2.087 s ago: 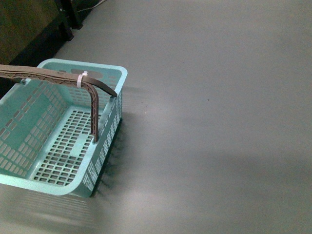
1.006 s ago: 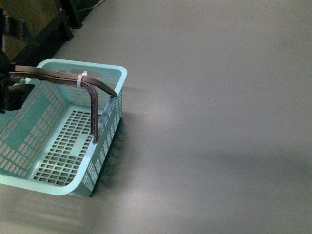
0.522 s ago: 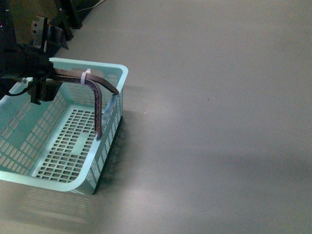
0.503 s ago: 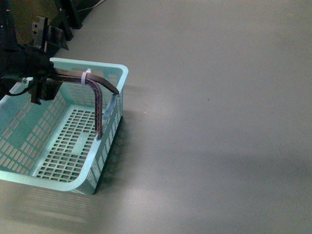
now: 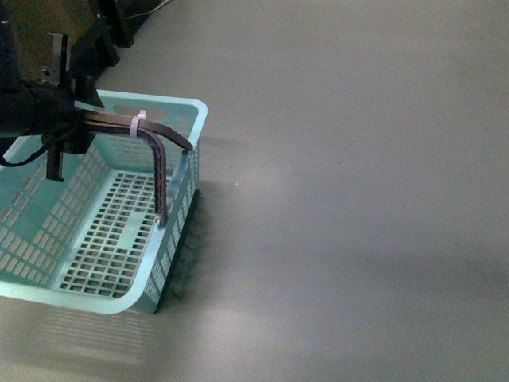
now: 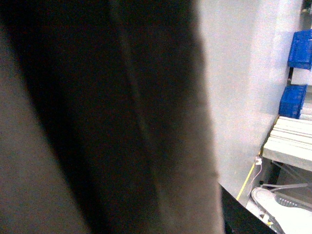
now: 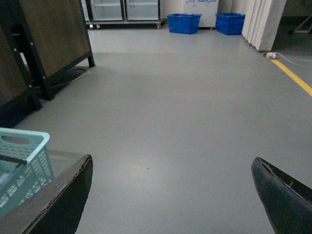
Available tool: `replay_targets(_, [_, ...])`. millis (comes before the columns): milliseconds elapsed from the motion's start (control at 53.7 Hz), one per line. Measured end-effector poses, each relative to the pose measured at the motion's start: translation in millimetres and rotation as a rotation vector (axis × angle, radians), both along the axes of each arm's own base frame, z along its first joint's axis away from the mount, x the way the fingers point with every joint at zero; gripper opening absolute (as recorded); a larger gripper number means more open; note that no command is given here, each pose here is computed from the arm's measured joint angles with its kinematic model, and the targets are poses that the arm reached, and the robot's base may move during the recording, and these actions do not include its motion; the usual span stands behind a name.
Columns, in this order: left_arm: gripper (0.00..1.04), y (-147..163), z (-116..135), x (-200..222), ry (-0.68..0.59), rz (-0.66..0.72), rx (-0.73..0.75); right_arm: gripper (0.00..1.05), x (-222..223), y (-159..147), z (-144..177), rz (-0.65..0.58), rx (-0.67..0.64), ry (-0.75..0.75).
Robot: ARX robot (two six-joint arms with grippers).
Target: Pick mango and avocado into basket
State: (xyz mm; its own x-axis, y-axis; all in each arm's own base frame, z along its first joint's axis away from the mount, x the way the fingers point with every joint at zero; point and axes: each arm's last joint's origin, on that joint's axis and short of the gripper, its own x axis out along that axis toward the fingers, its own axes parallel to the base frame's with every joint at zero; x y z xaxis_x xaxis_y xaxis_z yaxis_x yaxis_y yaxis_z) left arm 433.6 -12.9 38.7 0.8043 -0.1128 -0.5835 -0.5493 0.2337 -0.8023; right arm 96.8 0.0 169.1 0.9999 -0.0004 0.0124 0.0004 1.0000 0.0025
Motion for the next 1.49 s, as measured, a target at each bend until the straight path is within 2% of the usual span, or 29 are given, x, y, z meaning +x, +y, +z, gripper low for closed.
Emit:
replay_targets(112, [0.28,-0.1,14.1,-20.9,0.016,0.004,-0.005,0.96,0.0,0.0,0.0,0.000,0.000,0.000])
replay_targets(186, [0.27,-2.3,39.0,-43.1,0.032,0.012,-0.022,0.96,0.0,0.0,0.0,0.000,0.000,0.000])
replay_targets(335, [0.27,-5.1,114.4,-94.8,-0.030,0.027,-0.055,0.96,0.0,0.0,0.0,0.000,0.000,0.000])
replay_targets(540, [0.27,2.5,177.0,-147.1,-0.072,0.047,-0.052,0.96,0.0,0.0,0.0,0.000,0.000,0.000])
replay_targets(708, [0.27,11.3,229.5,-192.4,-0.154,0.076,-0.052,0.96,0.0,0.0,0.0,0.000,0.000,0.000])
replay_targets(857, [0.27,13.6,263.0,-226.3,-0.208,0.098,-0.057,0.96,0.0,0.0,0.0,0.000,0.000,0.000])
replay_targets(1062, [0.27,11.2,280.2,-250.1,-0.244,0.115,-0.056,0.96,0.0,0.0,0.0,0.000,0.000,0.000])
replay_targets(1491, [0.27,11.2,279.9,-249.9,-0.241,0.120,-0.056,0.96,0.0,0.0,0.0,0.000,0.000,0.000])
